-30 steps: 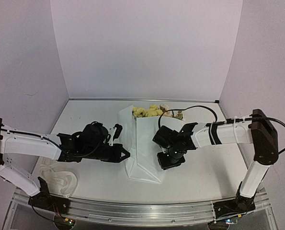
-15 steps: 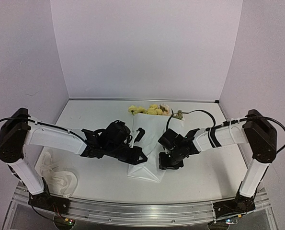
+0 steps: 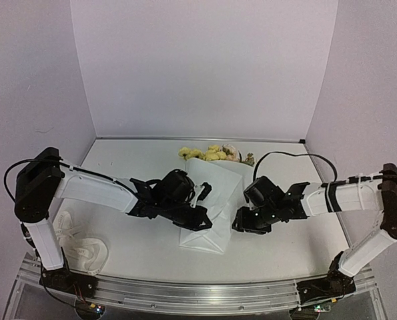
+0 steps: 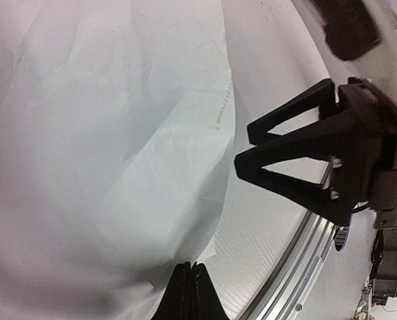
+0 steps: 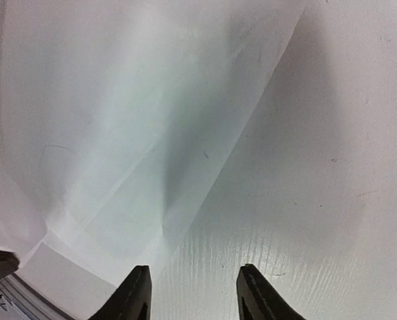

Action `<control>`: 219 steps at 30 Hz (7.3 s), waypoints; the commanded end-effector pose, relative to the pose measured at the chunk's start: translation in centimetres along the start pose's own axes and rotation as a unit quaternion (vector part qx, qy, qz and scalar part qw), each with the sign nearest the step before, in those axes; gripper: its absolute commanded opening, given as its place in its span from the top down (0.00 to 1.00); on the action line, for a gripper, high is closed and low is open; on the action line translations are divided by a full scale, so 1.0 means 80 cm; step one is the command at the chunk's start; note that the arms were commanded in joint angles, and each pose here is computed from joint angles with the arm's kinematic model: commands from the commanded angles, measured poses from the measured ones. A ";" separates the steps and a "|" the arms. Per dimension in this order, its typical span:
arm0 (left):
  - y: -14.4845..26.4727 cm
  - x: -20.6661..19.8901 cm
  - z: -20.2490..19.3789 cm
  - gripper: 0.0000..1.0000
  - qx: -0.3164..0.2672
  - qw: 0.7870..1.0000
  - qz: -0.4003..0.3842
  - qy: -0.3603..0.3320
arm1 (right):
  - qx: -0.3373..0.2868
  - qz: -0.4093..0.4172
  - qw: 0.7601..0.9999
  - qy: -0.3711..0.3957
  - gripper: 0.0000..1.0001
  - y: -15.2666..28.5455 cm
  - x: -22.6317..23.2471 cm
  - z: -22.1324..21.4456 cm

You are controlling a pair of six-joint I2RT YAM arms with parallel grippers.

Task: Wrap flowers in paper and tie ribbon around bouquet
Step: Fold the 2/3-folded wrapping paper at the center of the board, then pass from the left arm to the right, then adjust the folded bouquet at the center of the board, then press the fold line on the folded bouquet.

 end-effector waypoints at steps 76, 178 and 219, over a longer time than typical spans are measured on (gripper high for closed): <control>-0.012 0.036 -0.053 0.92 0.045 0.999 0.003 0.026 | -0.010 0.031 0.999 -0.018 1.00 -0.042 0.025 0.132; -0.036 0.030 -0.003 0.91 0.069 0.997 -0.042 0.002 | 0.137 0.048 0.987 -0.073 0.57 -0.035 0.007 0.097; 0.012 0.071 -0.053 0.91 0.096 0.992 -0.051 0.064 | 0.187 0.066 0.980 -0.027 0.88 -0.039 0.129 0.015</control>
Point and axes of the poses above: each gripper's point midway between its finger pads, its own y axis back along the fingers, its own x axis along the line the jaws close on, z = x × y, the point moved 6 cm from there along y, back along the fingers, and after that the axes turned 12 degrees about -y, right-handed, at the moved point
